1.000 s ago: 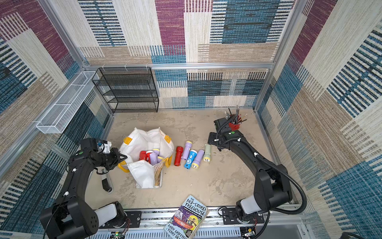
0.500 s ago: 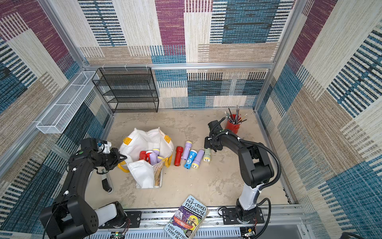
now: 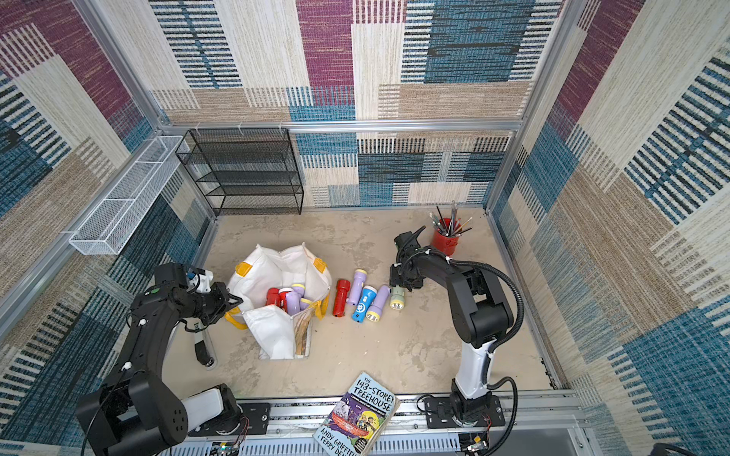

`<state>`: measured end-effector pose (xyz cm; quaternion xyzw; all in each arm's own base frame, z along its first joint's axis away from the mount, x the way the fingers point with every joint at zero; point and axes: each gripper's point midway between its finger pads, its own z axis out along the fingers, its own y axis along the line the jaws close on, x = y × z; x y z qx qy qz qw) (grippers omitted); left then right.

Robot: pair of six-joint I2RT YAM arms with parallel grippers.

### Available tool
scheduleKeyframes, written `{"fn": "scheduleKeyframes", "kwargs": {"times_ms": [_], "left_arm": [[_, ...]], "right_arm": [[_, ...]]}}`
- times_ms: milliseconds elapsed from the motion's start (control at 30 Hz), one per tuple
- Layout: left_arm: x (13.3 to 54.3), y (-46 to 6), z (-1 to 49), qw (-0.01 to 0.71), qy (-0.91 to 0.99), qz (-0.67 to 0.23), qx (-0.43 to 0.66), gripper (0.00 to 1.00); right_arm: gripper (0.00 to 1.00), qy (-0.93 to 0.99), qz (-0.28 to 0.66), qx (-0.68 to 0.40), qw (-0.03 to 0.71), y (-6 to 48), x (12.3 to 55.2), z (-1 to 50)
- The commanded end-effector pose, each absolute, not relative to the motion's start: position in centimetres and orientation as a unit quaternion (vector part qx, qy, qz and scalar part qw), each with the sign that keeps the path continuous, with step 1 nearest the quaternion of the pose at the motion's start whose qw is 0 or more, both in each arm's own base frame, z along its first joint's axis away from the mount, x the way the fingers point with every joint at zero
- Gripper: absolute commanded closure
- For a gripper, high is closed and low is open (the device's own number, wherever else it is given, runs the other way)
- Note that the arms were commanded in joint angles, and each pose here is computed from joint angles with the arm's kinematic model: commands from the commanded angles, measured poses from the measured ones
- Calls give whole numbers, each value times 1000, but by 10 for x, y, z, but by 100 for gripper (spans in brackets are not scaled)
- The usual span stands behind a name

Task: Put the flashlights into the tote bags
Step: Pick up the flashlight from the center of the board.

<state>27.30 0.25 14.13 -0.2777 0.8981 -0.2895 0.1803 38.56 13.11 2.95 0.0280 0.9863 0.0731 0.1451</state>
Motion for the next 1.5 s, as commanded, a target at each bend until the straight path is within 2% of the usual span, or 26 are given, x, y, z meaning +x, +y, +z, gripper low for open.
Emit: {"fn": "scheduleKeyframes", "kwargs": {"times_ms": [0,633,1100,1467], "left_arm": [[271,4,140,176,901,-283,-279,100],[271,4,141,177,901,-281,-278,100],[271,4,142,179,901,-281,-277,100],[271,4,143,179,901,-281,-277,100]], "right_arm": [[40,989,53,25,139,125,384,25],[51,994,3,2,105,122,369,13],[50,995,-15,1,94,118,362,13],[67,995,-13,-3,96,119,363,17]]}}
